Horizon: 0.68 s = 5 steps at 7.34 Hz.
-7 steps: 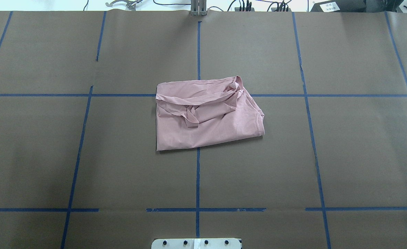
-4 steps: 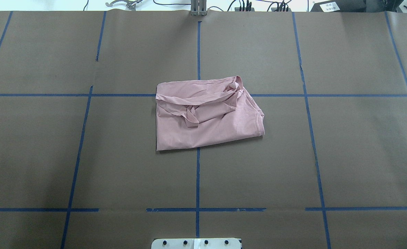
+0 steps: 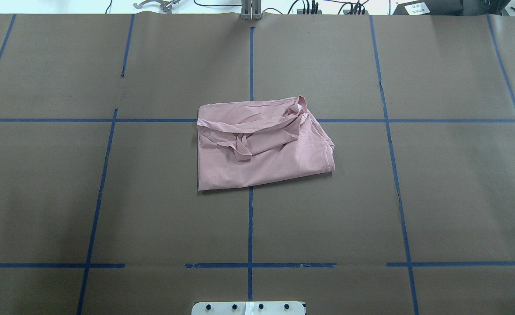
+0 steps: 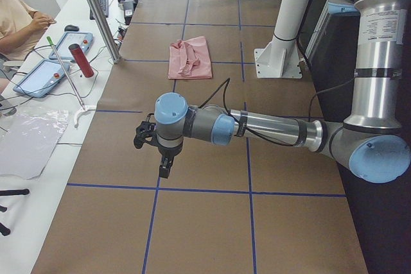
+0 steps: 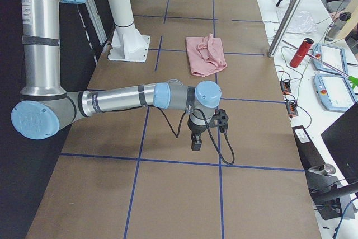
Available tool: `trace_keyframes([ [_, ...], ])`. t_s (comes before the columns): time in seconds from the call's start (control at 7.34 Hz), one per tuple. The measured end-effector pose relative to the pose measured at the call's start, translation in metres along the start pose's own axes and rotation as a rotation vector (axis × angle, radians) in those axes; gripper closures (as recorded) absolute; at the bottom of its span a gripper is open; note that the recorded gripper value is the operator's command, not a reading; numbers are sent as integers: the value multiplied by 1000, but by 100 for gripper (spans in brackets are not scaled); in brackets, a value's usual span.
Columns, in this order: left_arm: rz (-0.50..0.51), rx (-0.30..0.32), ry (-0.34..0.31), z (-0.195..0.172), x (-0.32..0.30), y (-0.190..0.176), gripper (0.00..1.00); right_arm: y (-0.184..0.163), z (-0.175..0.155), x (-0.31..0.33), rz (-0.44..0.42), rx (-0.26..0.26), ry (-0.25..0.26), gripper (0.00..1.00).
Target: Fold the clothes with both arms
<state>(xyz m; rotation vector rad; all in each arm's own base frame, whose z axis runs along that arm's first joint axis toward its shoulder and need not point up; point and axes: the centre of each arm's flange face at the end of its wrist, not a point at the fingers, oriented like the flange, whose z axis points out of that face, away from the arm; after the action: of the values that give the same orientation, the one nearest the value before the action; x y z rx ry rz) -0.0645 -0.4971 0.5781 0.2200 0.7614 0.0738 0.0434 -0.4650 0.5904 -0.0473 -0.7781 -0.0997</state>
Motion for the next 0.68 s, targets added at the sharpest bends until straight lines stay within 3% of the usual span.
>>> trace_keyframes([
  [0.68, -5, 2, 1, 2, -2, 13, 0, -10, -8, -11, -21, 23, 2, 0],
])
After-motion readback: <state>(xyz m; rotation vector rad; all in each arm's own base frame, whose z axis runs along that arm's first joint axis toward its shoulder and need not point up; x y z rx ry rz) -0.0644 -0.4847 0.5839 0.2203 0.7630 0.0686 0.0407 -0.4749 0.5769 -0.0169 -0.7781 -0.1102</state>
